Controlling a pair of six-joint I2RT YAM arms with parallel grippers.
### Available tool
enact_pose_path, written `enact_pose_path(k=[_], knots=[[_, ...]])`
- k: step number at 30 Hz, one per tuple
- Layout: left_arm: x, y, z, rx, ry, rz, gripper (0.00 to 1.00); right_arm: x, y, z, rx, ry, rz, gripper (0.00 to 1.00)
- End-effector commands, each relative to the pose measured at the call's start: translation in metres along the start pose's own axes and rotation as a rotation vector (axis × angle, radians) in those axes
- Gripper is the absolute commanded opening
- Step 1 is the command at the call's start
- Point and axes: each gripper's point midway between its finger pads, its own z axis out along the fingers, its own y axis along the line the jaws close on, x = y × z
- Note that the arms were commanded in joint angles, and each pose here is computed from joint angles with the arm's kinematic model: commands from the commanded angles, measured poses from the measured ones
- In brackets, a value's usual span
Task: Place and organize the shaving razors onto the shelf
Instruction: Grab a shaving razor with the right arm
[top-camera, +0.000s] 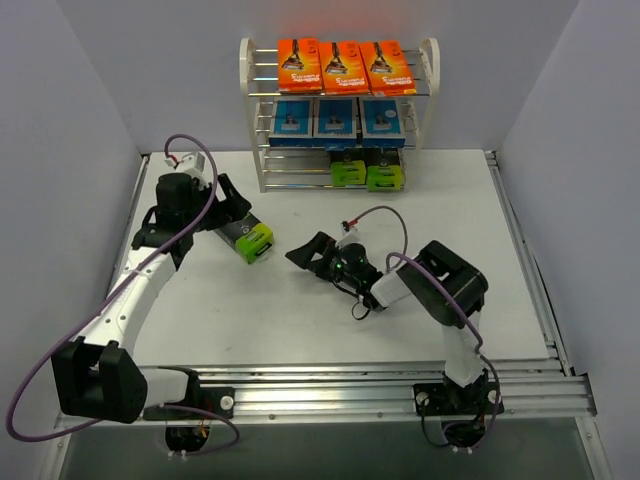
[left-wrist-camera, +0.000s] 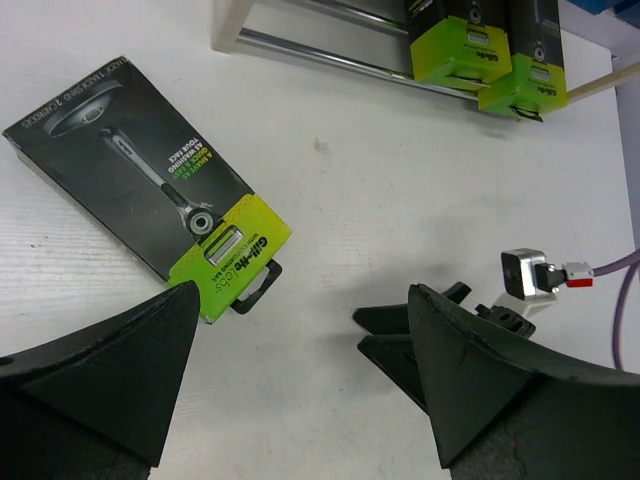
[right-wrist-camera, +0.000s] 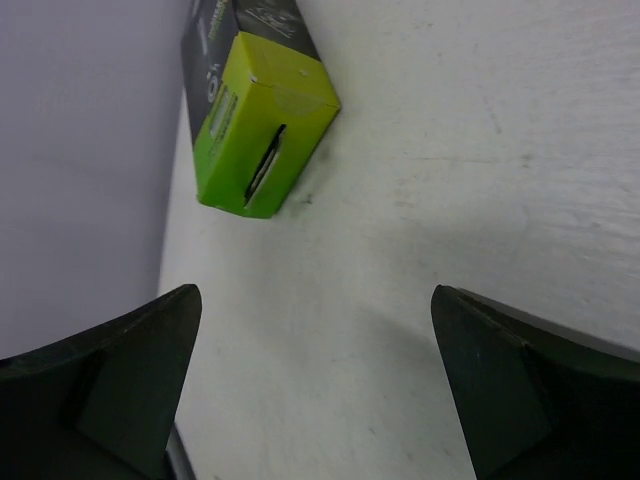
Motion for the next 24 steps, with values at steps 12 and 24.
enact_pose_path(k=[12, 24], knots=[[-0.034, -0.021, -0.023, 0.085, -0.101, 0.045, 0.94, 0.005, 0.047, 0.061, -0.117, -0.092, 0.17, 1.0], [-0.035, -0.016, -0.023, 0.066, -0.101, 0.035, 0.94, 0.022, 0.048, 0.106, -0.045, -0.039, 0.25, 0.93]])
